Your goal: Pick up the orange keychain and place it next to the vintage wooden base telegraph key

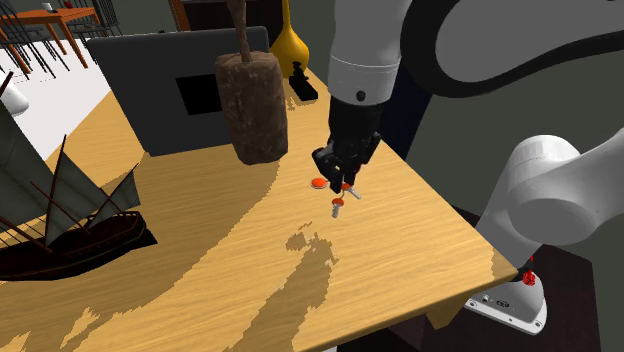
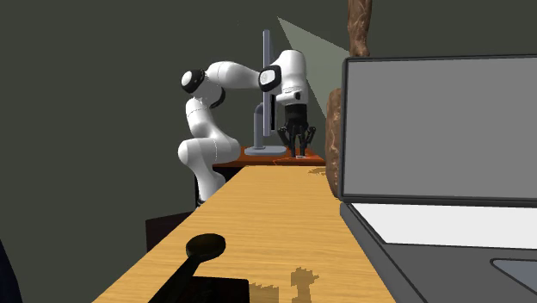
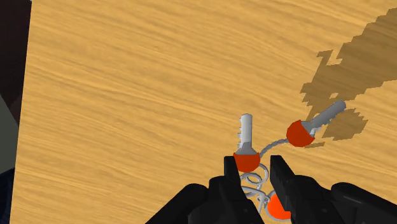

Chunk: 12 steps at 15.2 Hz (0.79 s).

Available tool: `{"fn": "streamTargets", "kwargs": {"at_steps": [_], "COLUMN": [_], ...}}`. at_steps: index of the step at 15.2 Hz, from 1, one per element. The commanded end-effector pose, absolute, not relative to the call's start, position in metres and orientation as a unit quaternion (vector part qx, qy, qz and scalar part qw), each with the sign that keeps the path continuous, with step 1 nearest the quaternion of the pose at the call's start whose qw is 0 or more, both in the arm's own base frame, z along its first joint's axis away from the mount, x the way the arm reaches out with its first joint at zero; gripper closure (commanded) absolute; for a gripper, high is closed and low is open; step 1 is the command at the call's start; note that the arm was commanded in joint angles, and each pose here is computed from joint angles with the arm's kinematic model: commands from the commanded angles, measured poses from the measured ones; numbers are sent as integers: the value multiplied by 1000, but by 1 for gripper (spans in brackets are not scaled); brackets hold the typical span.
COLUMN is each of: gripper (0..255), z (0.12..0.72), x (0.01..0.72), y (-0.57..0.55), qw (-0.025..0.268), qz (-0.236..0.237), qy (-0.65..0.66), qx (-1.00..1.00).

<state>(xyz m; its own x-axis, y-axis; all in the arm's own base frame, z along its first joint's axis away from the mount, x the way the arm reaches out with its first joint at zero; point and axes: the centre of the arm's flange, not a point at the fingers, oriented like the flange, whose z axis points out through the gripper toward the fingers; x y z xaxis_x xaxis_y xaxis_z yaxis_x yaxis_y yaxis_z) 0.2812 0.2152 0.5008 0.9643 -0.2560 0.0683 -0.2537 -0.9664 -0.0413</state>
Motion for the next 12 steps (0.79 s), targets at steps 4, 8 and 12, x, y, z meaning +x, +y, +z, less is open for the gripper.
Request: {"fn": "streamTargets", "kwargs": {"at_steps": [4, 8, 12], "gripper": [255, 255, 255], "z": [528, 549, 570], "x": [281, 281, 281], "y": [215, 215, 215], "qw": [16, 16, 16], "qz": [-36, -36, -36], "qy": [129, 129, 129], "qx": [-991, -991, -991]}}
